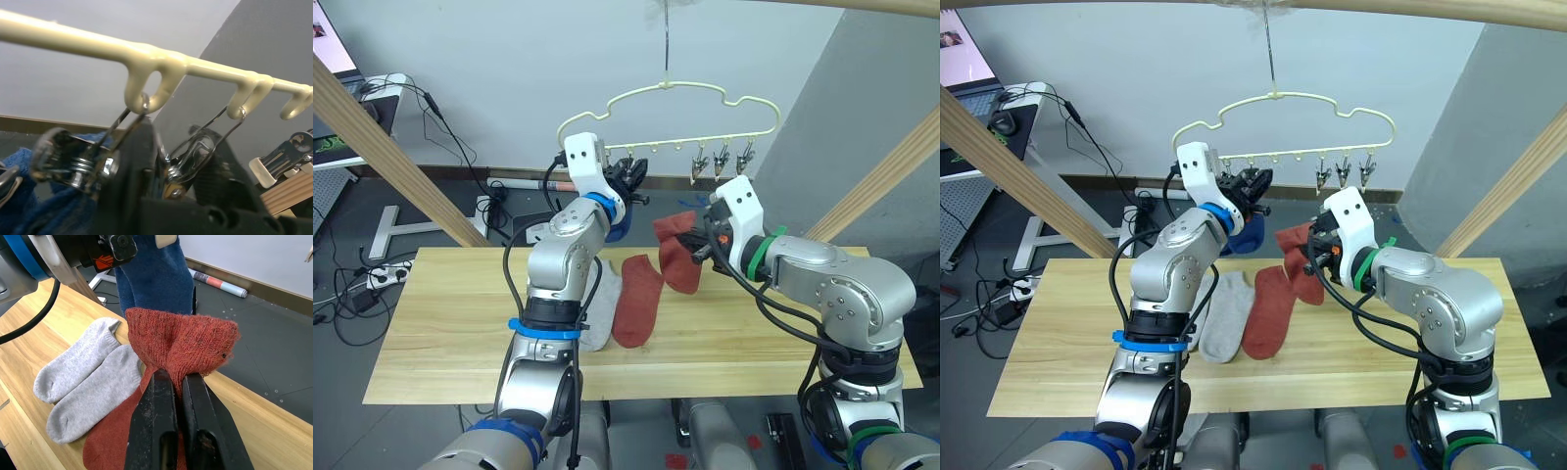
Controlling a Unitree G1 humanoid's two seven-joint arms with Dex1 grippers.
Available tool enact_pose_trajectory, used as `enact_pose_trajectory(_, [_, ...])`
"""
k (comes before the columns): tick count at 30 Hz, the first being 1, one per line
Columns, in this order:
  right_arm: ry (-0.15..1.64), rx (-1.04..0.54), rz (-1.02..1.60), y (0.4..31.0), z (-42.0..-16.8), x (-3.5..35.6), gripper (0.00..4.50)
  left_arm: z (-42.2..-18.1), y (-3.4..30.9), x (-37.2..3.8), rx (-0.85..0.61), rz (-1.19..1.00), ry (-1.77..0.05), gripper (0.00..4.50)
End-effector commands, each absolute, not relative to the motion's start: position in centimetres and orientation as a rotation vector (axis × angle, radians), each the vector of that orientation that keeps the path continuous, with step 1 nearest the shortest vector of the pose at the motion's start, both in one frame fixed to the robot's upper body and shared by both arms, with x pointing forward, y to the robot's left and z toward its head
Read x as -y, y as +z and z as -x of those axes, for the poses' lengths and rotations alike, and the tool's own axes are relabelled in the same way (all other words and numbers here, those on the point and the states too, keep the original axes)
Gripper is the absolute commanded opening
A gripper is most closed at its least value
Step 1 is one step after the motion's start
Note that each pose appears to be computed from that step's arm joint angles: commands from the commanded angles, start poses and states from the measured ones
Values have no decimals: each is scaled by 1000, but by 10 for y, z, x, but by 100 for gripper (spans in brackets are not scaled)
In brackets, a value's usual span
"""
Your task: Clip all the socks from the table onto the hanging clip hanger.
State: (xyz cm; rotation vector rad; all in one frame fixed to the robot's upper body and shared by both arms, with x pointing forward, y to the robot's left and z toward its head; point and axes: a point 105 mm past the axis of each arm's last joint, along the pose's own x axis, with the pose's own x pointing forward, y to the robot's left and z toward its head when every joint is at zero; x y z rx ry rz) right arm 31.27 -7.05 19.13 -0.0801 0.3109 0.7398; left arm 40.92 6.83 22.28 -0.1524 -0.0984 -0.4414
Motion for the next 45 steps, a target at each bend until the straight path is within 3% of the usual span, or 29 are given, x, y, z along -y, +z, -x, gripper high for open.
enact_pose_trajectory(1, [756, -261, 78, 201, -310, 69, 0, -406, 245, -65, 179, 135, -457, 180])
enact_pose_trajectory(14, [756, -265, 78, 201, -310, 69, 0, -406, 247, -63, 185, 143, -465, 180])
enact_pose_trajectory(19, [753, -264, 78, 201, -310, 69, 0, -406, 245, -62, 177, 143, -467, 72])
enact_pose_trajectory(25, [753, -264, 78, 201, -311, 69, 0, -407, 246, -63, 179, 142, -464, 7])
enact_pose_trajectory(30, [758, -255, 75, 204, -312, 67, 0, -406, 245, -65, 170, 149, -469, 3])
enact_pose_trajectory(45, [791, -230, 69, 211, -334, 51, 0, -402, 250, -74, -47, 560, -579, 3])
